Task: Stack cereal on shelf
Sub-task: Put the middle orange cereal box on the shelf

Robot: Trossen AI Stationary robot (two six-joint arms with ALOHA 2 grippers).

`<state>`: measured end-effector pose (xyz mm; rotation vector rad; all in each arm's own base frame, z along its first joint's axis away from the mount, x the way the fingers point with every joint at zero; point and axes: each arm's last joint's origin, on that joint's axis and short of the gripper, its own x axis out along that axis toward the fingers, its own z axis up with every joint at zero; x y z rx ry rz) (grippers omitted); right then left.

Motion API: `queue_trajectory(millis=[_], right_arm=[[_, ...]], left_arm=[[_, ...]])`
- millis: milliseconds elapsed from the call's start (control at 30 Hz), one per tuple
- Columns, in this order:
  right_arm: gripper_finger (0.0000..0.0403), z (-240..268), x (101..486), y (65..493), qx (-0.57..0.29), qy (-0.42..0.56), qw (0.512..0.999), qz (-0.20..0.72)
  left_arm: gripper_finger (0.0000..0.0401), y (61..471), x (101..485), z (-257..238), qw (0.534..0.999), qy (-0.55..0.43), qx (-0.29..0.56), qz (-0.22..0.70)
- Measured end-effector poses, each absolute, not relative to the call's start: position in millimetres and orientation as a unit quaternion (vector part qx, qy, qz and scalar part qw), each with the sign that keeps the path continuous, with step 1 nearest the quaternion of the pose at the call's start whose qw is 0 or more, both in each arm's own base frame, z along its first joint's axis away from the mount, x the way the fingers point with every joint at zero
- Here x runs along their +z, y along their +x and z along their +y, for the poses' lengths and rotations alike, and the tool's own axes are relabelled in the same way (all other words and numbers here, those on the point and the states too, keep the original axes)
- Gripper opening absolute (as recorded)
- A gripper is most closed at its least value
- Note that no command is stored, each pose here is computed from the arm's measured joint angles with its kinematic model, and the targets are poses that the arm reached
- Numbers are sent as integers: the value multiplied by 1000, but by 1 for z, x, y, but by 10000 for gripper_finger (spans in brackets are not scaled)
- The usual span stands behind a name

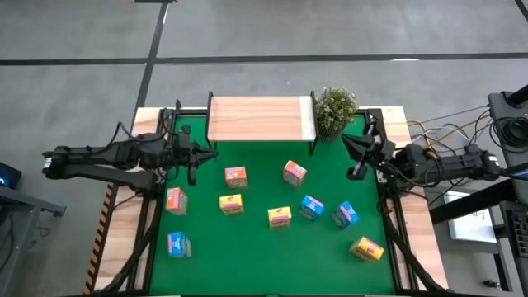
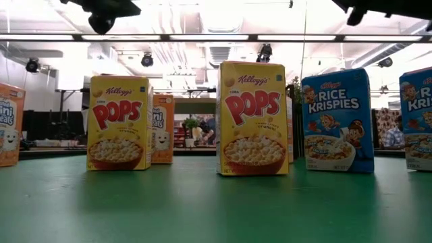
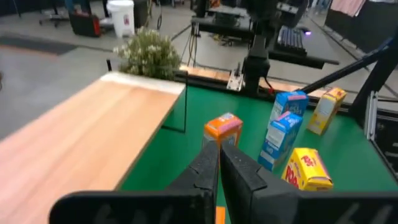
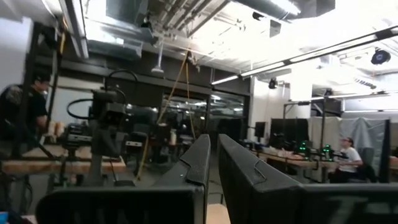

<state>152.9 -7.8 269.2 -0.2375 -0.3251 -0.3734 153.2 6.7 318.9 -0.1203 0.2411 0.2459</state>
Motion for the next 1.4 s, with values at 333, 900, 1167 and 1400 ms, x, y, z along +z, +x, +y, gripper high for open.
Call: queue_trajectory(millis=[333, 900, 1167, 1400], right_arm=[[22, -13, 274, 171, -194, -131, 965, -116], [22, -13, 285, 168, -207, -188, 954, -109], [22, -13, 282, 169, -203, -186, 957, -95], [22, -13, 281, 169, -200, -170, 961, -91]], left_arm=[[0, 156, 307, 6, 974, -108, 117, 161], [27, 202, 291, 5, 968, -140, 114, 176], [44, 219, 271, 3, 944, -124, 87, 294], [97, 234, 267, 3, 933, -89, 71, 342]])
